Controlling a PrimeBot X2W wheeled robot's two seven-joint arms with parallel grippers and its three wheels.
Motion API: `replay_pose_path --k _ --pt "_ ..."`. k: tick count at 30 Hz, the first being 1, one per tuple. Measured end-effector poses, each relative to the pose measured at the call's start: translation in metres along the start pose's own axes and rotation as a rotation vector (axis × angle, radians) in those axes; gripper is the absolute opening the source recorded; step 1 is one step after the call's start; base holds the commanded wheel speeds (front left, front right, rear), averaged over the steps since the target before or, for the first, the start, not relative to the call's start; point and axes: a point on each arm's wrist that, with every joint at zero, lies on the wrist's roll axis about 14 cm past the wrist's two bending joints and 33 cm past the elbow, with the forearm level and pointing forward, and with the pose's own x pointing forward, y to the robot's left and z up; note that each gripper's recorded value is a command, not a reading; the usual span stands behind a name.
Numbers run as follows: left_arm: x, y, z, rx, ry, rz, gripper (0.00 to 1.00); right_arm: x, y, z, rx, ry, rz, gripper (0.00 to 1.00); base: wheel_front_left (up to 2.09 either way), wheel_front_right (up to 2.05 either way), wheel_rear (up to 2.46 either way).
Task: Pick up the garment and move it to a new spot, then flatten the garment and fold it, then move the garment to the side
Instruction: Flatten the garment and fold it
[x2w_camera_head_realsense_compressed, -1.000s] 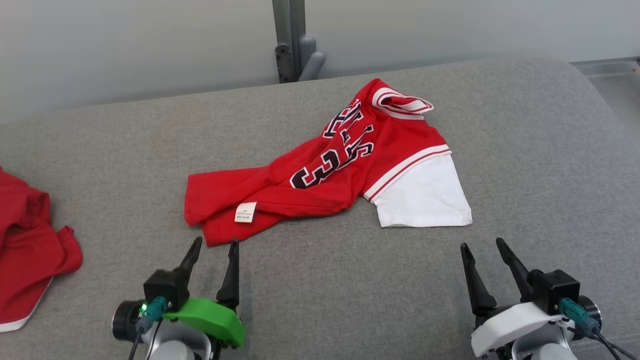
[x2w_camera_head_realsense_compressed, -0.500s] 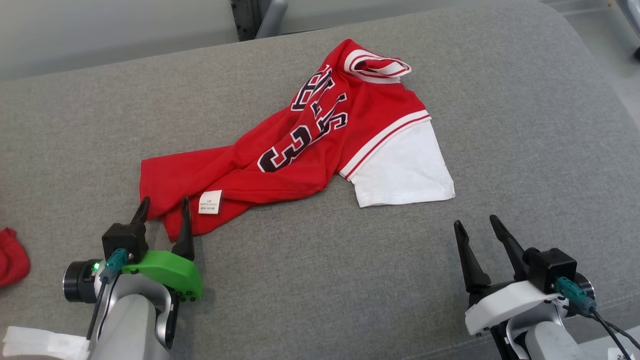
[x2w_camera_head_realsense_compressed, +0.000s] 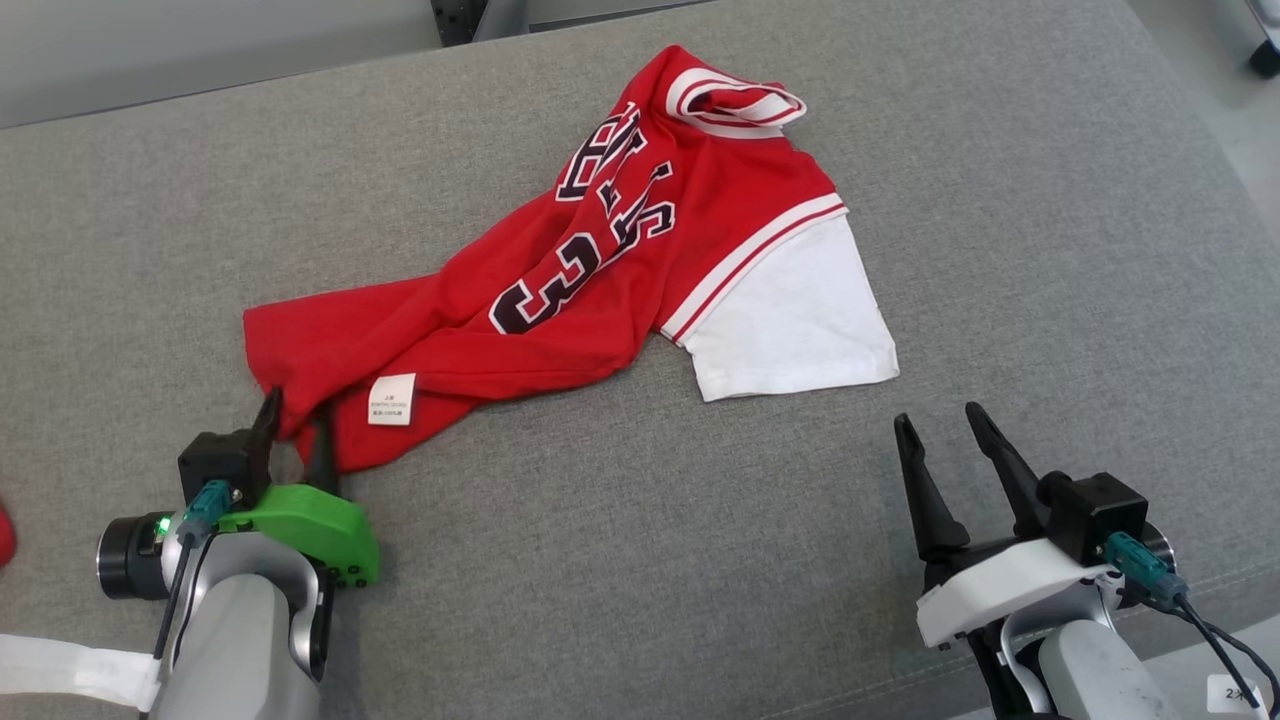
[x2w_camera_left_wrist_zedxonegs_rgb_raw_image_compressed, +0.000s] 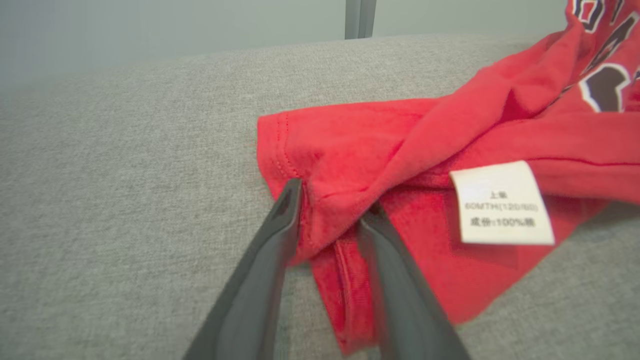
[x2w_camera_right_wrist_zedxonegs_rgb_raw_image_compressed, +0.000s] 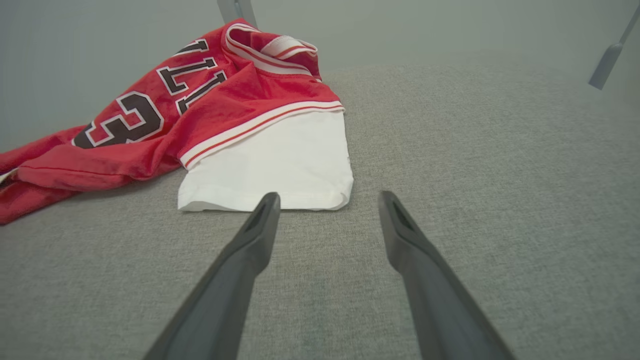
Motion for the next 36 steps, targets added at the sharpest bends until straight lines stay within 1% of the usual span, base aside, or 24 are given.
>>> replay_pose_path --k 3,10,15,18,19,20,21,22,24,27,33,36 --pt "0.003 0.002 0.007 -0.004 -0.024 0.004 0.00 0.001 0.002 0.000 0.008 -0.002 0.003 1.00 0.00 0.00 0.00" --pt "0.014 0.005 0.056 0.008 -0.165 -0.001 0.00 0.002 0.007 0.000 0.025 -0.005 0.015 1.00 0.00 0.00 0.00" --pt "0.031 0.006 0.093 0.063 -0.246 -0.018 0.00 0.003 0.012 -0.004 0.034 0.010 0.024 1.00 0.00 0.00 0.00" --pt "0.048 0.006 0.108 0.100 -0.261 -0.031 0.00 0.004 0.012 -0.007 0.035 0.019 0.024 1.00 0.00 0.00 0.00" --pt "0.054 0.005 0.111 0.102 -0.260 -0.034 0.03 0.004 0.011 -0.010 0.039 0.027 0.020 1.00 0.00 0.00 0.00" --pt "0.061 0.005 0.114 0.109 -0.256 -0.038 0.38 0.004 0.010 -0.011 0.039 0.033 0.018 1.00 0.00 0.00 0.00" --pt "0.068 0.006 0.115 0.114 -0.248 -0.038 1.00 0.005 0.008 -0.012 0.037 0.036 0.014 1.00 0.00 0.00 0.00" --pt "0.081 0.011 0.109 0.110 -0.207 -0.024 1.00 0.006 0.004 -0.014 0.035 0.043 0.001 1.00 0.00 0.00 0.00" --pt "0.086 0.013 0.106 0.109 -0.194 -0.019 1.00 0.006 0.001 -0.014 0.034 0.045 -0.007 1.00 0.00 0.00 0.00" --pt "0.098 0.012 0.099 0.069 -0.166 -0.002 1.00 0.002 -0.012 -0.019 0.039 0.060 -0.049 1.00 0.00 0.00 0.00" --pt "0.089 0.013 0.080 0.027 -0.125 0.018 1.00 -0.003 -0.015 -0.020 0.050 0.063 -0.064 1.00 0.00 0.00 0.00" --pt "0.076 0.019 0.067 -0.024 -0.103 0.045 1.00 -0.002 -0.008 -0.020 0.055 0.061 -0.047 1.00 0.00 0.00 0.00"
